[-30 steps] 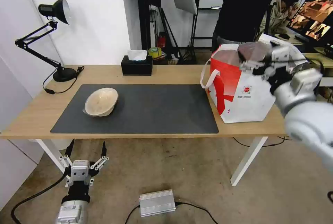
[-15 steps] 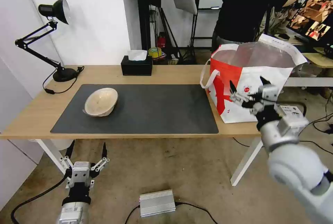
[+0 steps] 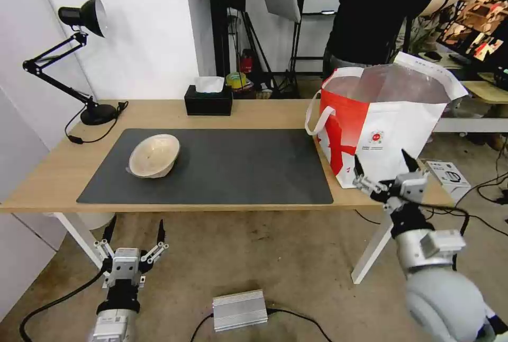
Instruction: Pick up the trash from the table and place it into the takeout bag.
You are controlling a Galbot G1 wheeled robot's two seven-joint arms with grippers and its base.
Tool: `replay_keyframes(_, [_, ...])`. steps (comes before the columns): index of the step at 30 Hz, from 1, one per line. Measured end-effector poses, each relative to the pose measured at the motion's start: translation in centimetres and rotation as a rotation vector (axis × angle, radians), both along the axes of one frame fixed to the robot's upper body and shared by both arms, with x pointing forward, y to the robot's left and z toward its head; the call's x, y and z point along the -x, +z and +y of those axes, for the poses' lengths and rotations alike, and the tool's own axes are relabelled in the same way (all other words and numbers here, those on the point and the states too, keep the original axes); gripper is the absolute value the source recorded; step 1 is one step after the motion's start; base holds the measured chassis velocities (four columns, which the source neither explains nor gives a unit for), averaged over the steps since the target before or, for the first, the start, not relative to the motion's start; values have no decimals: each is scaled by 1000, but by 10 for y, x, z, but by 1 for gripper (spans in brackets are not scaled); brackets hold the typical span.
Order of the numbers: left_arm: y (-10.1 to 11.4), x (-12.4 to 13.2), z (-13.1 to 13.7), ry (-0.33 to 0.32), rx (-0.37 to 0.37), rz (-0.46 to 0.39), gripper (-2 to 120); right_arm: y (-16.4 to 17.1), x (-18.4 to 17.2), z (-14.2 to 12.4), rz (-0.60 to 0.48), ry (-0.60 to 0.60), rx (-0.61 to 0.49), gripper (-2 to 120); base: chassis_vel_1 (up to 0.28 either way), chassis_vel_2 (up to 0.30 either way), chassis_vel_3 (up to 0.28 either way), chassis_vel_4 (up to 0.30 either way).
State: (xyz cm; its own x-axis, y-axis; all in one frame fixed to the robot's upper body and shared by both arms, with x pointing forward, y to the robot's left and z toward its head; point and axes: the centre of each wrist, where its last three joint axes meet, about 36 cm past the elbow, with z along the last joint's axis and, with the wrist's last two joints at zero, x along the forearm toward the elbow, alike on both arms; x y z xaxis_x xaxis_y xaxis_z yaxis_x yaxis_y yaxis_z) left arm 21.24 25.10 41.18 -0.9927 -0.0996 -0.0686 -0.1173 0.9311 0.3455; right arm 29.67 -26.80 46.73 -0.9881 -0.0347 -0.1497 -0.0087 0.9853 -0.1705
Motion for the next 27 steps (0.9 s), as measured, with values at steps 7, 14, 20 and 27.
replay_keyframes(7, [-1, 0, 2, -2, -3, 2, 100, -19, 13, 7, 32, -25, 5, 100, 0, 0, 0, 0])
replay_keyframes(14, [-2, 1, 2, -4, -3, 5, 100, -45, 18, 8, 68, -65, -1, 100, 0, 0, 0, 0])
replay_keyframes(20, [-4, 1, 2, -4, -4, 9, 100, -63, 18, 5, 95, -96, 8, 100, 0, 0, 0, 0])
replay_keyframes(27, [-5, 1, 3, -3, -5, 12, 100, -76, 23, 6, 112, -108, 10, 100, 0, 0, 0, 0])
